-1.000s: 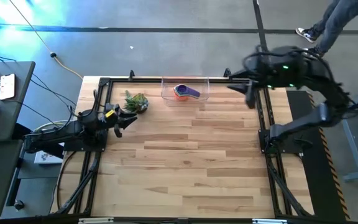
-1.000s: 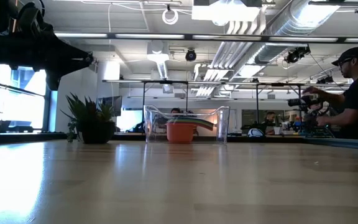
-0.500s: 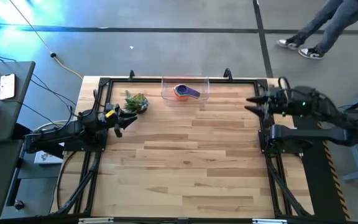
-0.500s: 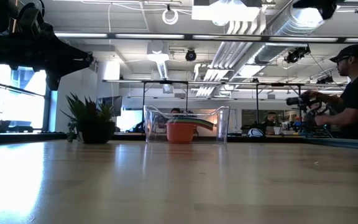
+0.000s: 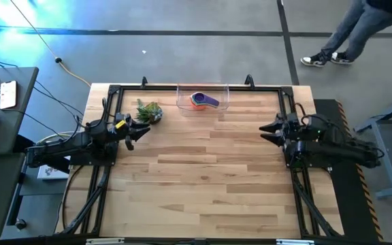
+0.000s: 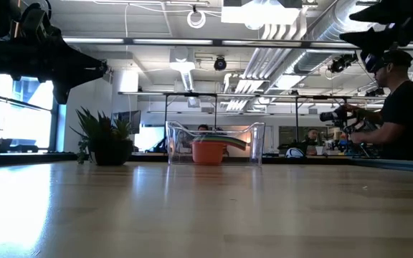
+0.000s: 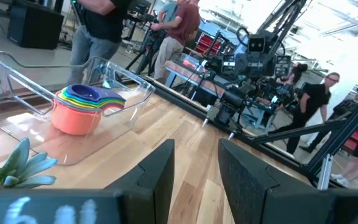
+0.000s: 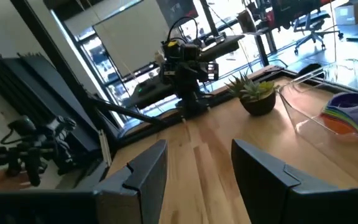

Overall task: Nest measuring cups in basket
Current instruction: Return to Home Position

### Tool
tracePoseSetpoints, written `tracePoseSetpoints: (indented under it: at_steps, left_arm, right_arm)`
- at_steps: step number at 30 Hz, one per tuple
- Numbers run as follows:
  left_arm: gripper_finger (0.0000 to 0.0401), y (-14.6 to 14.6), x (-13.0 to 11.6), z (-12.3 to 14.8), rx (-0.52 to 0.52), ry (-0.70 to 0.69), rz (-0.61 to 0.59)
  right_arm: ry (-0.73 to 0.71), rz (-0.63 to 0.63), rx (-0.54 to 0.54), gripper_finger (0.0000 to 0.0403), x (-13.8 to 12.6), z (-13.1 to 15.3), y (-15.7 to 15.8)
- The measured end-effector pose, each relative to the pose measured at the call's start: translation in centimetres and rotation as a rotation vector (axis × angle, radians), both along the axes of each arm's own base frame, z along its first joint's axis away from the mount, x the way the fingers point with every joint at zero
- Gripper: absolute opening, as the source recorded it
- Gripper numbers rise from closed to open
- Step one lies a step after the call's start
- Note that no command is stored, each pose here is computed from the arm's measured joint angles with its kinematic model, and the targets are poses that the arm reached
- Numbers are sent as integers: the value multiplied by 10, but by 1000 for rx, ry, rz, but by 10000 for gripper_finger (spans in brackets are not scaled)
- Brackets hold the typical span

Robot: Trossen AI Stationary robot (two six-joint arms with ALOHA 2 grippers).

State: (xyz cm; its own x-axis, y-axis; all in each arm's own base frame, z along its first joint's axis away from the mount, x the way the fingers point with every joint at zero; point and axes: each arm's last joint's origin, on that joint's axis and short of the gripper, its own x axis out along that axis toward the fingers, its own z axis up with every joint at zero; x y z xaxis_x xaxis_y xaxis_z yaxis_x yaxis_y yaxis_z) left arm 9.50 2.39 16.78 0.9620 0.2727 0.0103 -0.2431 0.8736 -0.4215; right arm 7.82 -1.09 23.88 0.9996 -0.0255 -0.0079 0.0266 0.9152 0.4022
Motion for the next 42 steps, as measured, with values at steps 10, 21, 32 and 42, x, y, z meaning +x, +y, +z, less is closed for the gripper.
tracePoseSetpoints:
  at_steps: [10, 21, 32, 42]
  left_arm:
    - [113, 0, 0, 0, 0, 0, -1]
    - [113, 0, 0, 0, 1, -1, -1]
    - [113, 0, 0, 0, 0, 0, -1]
    - [113, 0, 0, 0, 0, 0, -1]
  right_arm:
    - [15, 11, 53, 170, 12, -44, -2]
    - [-19, 49, 64, 170, 21, -71, -3]
    - [1, -62, 51, 170, 21, -73, -6]
    - [0, -63, 50, 170, 21, -73, -6]
